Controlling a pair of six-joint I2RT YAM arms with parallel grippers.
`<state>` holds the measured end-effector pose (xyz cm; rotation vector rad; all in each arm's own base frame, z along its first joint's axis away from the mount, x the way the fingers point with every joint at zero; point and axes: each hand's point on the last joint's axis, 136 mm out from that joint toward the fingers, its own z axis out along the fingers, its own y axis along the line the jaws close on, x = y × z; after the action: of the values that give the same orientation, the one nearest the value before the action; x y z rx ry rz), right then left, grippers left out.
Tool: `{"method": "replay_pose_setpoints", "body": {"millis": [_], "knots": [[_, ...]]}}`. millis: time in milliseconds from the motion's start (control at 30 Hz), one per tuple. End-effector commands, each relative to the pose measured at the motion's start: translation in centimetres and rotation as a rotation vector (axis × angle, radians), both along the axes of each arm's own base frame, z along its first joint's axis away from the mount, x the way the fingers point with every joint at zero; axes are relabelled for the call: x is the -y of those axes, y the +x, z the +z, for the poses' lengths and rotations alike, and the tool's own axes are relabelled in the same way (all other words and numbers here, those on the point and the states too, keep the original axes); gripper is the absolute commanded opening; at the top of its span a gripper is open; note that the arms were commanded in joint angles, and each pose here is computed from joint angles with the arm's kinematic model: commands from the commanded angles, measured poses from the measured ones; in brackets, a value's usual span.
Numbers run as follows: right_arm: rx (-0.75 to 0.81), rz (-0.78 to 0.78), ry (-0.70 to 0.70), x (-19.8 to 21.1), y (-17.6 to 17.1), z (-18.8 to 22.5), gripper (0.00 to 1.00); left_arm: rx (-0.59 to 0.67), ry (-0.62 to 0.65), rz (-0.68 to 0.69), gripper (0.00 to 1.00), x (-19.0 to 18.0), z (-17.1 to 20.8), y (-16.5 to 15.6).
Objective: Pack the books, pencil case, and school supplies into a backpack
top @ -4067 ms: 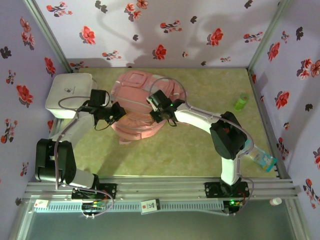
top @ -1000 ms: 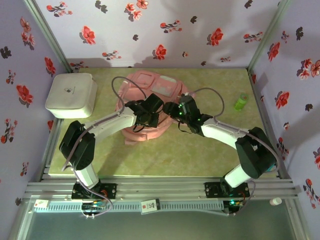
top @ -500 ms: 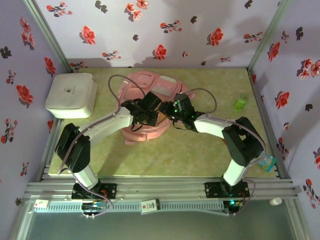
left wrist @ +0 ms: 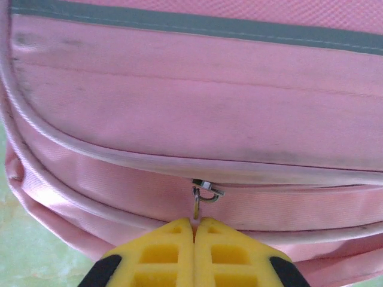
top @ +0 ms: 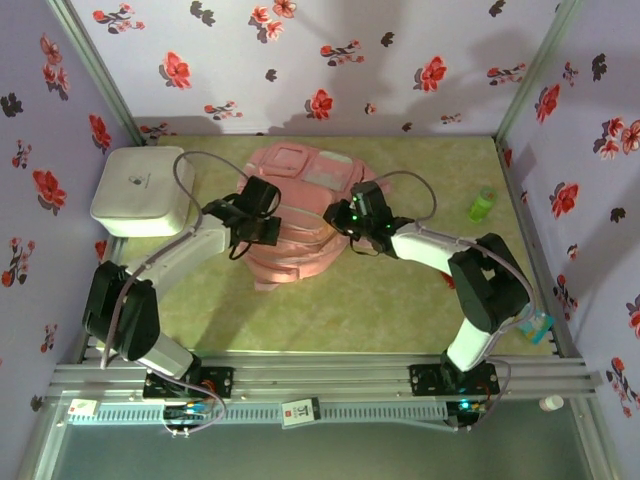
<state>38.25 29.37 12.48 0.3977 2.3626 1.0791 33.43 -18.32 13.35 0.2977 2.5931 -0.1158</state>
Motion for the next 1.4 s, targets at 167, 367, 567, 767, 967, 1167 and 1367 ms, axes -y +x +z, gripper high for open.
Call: {"method": "replay_pose_setpoints", "body": {"millis": [167,367,567,767,967,1167,1367], "knots": [[0.106,-0.079,-0.129,4.1,4.9,1.6,0.12,-0.047,-0.227,-0.115,0.0,4.4,0.5,-1.5],[0.109,-0.132,-0.121,6.0,5.4,3.1,0.36,-0.079,-0.32,-0.198,0.0,9.0,0.9,-2.8],[0.022,-0.238,-0.045,7.7,2.0,2.9,0.52,-0.105,-0.341,-0.238,0.0,11.3,0.6,-3.1],[-0.069,-0.266,0.059,7.0,-0.6,2.1,0.53,-0.118,-0.346,-0.265,0.0,12.5,0.5,-3.5],[-0.108,-0.234,0.09,4.8,-0.4,1.2,0.47,-0.116,-0.347,-0.268,0.0,12.5,0.7,-3.5],[-0.102,-0.239,0.04,4.8,0.6,0.5,0.26,-0.129,-0.312,-0.228,0.0,11.3,0.2,-3.6],[-0.04,-0.27,-0.068,6.7,1.5,1.2,0.16,-0.111,-0.251,-0.11,0.0,6.8,-0.3,-2.9]]}}
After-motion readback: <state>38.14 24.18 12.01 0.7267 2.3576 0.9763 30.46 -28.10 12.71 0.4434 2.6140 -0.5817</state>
